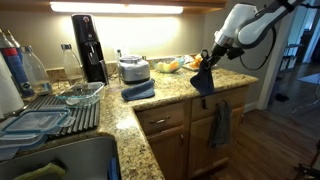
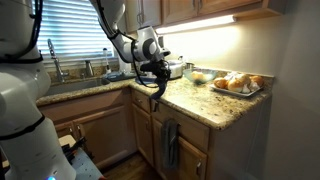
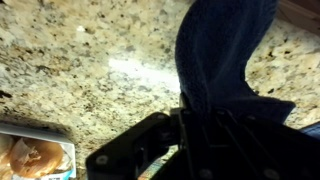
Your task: Take the oven mitt off the hook and put it on the table
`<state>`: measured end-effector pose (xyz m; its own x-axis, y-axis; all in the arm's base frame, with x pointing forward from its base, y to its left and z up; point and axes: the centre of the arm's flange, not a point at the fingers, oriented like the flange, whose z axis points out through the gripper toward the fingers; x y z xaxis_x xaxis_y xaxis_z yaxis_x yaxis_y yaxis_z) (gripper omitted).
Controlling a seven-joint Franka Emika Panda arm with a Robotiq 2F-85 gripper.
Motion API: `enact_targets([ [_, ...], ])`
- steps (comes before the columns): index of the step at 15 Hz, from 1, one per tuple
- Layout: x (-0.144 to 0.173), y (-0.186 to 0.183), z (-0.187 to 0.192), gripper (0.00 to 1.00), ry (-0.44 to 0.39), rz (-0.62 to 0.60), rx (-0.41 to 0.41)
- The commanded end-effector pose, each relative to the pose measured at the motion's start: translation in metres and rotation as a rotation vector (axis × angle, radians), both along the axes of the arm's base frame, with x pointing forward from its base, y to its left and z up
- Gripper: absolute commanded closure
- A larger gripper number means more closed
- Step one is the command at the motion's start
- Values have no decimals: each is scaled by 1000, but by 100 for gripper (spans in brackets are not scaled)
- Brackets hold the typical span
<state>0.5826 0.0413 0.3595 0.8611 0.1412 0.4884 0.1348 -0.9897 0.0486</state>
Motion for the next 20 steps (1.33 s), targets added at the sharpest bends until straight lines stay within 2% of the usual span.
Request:
enact_targets([
  [1,32,11,-25,95,30,-25,-45],
  [2,35,12,-31,95,43,-25,-53],
  [3,37,13,-37,64,61,-23,-59],
  [4,39,15,-42,63,75,-18,-62],
  [6,40,19,-45,52,85,-14,-63],
  [8,41,22,-43,38,86,-22,-59],
  [13,35,31,-26,7,55,-28,-117],
  [15,33,33,-22,0,46,-30,-142],
  [20,28,34,-7,0,29,-42,-191],
])
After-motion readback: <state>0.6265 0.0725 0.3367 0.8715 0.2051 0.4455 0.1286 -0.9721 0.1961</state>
